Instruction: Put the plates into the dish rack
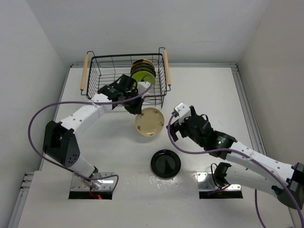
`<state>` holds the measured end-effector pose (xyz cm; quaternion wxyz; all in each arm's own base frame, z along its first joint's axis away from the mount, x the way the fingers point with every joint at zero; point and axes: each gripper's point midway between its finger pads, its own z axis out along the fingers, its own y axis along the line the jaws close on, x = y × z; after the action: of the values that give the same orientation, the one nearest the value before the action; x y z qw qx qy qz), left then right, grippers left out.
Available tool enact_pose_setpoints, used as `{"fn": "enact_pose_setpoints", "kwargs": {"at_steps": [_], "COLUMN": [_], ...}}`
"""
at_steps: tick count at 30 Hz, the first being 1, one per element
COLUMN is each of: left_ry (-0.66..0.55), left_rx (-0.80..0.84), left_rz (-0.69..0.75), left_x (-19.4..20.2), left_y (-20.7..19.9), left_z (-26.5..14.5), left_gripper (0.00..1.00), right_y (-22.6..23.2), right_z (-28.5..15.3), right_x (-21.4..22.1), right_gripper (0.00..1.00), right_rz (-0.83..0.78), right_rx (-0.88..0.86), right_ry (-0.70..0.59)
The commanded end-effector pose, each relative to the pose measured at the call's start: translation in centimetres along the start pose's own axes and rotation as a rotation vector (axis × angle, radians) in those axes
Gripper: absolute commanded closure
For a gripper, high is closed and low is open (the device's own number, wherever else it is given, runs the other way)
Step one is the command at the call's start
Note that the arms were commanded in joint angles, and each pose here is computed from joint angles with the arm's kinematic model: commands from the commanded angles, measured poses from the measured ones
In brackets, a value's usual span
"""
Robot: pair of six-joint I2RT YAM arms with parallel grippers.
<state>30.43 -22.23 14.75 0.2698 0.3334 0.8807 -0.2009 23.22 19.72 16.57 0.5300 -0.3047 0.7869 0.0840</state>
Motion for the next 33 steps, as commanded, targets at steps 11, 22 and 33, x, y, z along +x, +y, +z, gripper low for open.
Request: {"fn": "enact_pose_setpoints", "kwargs": {"at_steps": [11,22,33], "left_ry": [-0.366,-0.401,-0.333], "left_rx": [-0.483,-0.769,-0.529], "left_rz": [0.671,0.939,0.925], "left_x": [-18.2,-25.4,-24.0], "left_y": [-0.3,8.1,13.6], "left_z": [-19.3,-18.0,-8.1], "left_gripper": [1.0,1.0,1.0], "right_y": [-4.2,-8.4,-10.2], "right_z": [-0.4,2.0,6.8], "right_x": [-5.3,-6.5,-5.9], "right_gripper": [0.02,0.02,0.02], "right_rz": [0.035,-0.004,0.052], "right_rx": [0.019,0.071,0.017], "right_ry": [-0.181,-0.191,-0.12]}}
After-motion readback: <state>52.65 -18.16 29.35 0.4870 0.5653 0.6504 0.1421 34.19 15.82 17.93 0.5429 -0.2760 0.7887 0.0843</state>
